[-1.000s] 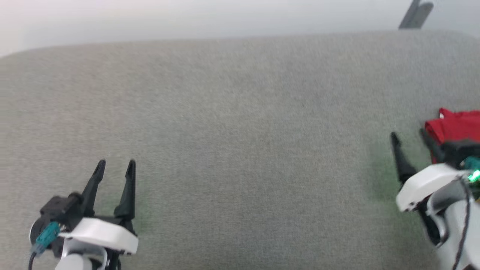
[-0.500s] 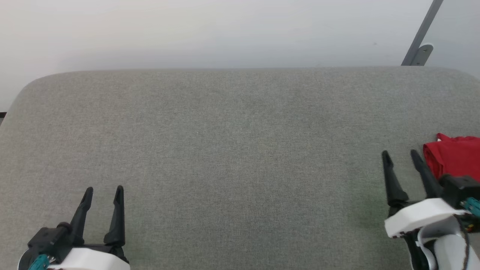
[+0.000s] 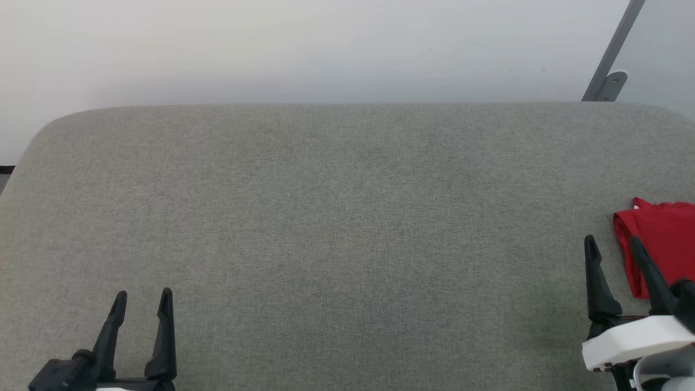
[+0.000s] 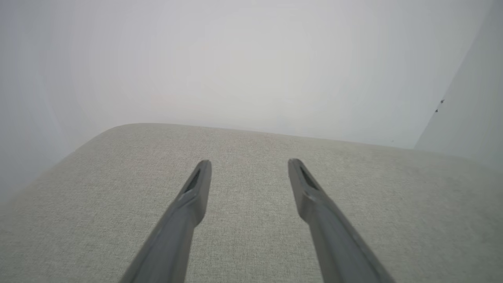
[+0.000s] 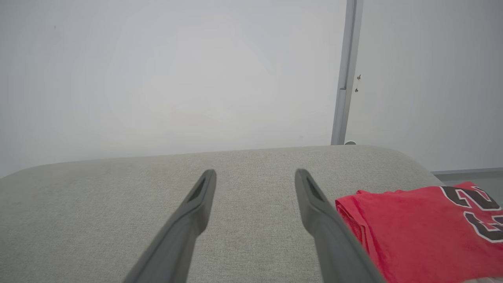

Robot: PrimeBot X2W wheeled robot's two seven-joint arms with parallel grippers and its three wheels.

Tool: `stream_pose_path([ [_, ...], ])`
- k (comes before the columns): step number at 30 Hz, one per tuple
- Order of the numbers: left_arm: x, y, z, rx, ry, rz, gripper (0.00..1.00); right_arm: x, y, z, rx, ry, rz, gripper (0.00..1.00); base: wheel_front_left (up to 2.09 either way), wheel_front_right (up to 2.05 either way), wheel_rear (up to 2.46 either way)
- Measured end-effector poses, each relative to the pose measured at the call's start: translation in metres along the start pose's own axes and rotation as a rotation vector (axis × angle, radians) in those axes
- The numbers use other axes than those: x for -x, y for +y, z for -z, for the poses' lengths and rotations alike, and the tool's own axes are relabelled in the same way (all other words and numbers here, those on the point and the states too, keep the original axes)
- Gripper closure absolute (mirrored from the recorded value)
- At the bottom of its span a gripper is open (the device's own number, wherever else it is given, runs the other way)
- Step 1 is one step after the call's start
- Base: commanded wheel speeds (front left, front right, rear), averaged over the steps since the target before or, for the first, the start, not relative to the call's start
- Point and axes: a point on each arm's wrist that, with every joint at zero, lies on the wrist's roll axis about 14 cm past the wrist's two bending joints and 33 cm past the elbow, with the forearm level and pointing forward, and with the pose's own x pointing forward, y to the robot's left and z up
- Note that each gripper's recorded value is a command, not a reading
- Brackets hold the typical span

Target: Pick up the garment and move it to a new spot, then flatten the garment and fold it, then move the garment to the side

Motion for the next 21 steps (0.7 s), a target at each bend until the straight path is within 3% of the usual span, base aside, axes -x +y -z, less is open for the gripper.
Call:
stream_pose_path([
  [20,0.003,-0.005,-0.006,0.004,-0.022,0.01,0.0,0.012,0.008,-0.01,-0.004,-0.009,-0.007,0.0,0.0,0.0,0.0],
  [21,0.003,-0.005,-0.006,0.004,-0.023,0.009,1.0,0.012,0.009,-0.01,-0.005,-0.008,-0.009,1.0,0.0,0.0,0.0],
])
